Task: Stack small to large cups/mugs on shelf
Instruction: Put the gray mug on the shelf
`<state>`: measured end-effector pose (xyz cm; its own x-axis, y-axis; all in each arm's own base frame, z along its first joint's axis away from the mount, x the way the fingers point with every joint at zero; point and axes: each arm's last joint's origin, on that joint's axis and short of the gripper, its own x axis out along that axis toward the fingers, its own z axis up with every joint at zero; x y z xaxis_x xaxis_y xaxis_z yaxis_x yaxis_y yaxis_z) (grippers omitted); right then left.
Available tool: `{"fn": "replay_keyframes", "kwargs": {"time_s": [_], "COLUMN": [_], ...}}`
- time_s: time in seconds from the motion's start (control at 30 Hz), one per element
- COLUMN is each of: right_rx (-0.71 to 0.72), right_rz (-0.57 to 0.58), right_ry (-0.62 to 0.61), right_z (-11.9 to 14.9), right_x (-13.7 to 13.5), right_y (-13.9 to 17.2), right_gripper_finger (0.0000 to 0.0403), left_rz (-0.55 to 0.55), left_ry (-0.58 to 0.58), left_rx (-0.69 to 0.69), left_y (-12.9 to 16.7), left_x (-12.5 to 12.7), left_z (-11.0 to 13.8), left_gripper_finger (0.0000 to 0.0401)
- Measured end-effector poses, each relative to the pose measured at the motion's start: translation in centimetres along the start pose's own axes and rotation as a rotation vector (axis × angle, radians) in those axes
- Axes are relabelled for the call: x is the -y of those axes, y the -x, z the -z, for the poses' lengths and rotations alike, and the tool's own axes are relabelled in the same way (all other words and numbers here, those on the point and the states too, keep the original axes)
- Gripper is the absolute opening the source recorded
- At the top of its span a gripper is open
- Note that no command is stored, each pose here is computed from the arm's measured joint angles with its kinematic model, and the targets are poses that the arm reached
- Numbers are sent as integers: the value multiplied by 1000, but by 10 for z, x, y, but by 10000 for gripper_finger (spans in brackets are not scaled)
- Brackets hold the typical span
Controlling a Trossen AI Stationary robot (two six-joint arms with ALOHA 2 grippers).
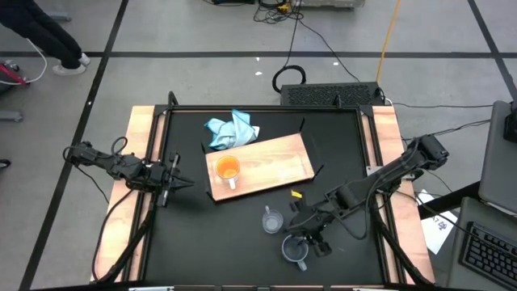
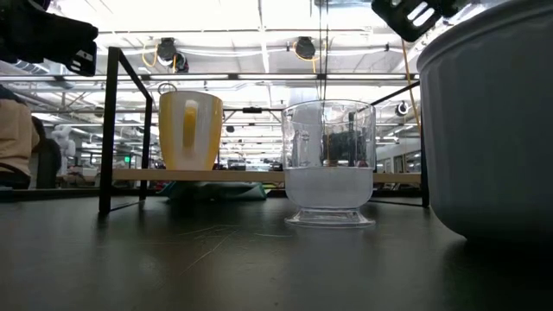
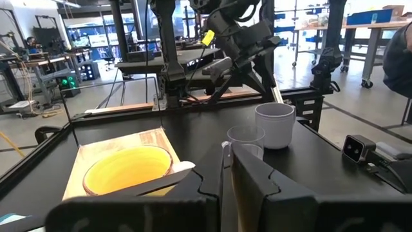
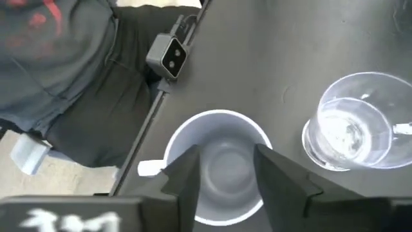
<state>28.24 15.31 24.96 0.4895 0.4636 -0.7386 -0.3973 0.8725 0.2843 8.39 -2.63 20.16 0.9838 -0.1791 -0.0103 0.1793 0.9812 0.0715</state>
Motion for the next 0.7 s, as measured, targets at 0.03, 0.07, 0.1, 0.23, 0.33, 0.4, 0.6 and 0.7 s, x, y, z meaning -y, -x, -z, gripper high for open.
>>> {"fn": "replay_keyframes", "kwargs": {"time_s": [0.03,0.07,0.1,0.23,0.33,0.4,0.6,0.7], "right_rx": [-11,-24,-31,-58,-88,-99,-136,-154], "right_rz": [3,6,8,23,40,52,67,70], "right_ry": [-2,-5,-6,-6,-13,-13,-22,-22], "right_z": [1,2,3,5,8,9,12,15], "right_x": [1,1,2,6,11,14,21,23], "right_y": [-1,-3,-6,-16,-24,-28,-41,-46], "right_gripper_finger": [149,155,160,169,168,168,169,169], "left_rz": [0,0,0,0,0,1,1,1], "left_ry": [0,0,0,0,0,-1,-1,-1], "left_rx": [-1,-1,-1,-2,-2,-3,-3,-3], "left_y": [0,0,0,0,0,0,0,0], "left_x": [0,0,0,0,0,0,0,0], "left_z": [0,0,0,0,0,0,0,0], "left_gripper_finger": [33,33,33,33,33,33,33,33]}}
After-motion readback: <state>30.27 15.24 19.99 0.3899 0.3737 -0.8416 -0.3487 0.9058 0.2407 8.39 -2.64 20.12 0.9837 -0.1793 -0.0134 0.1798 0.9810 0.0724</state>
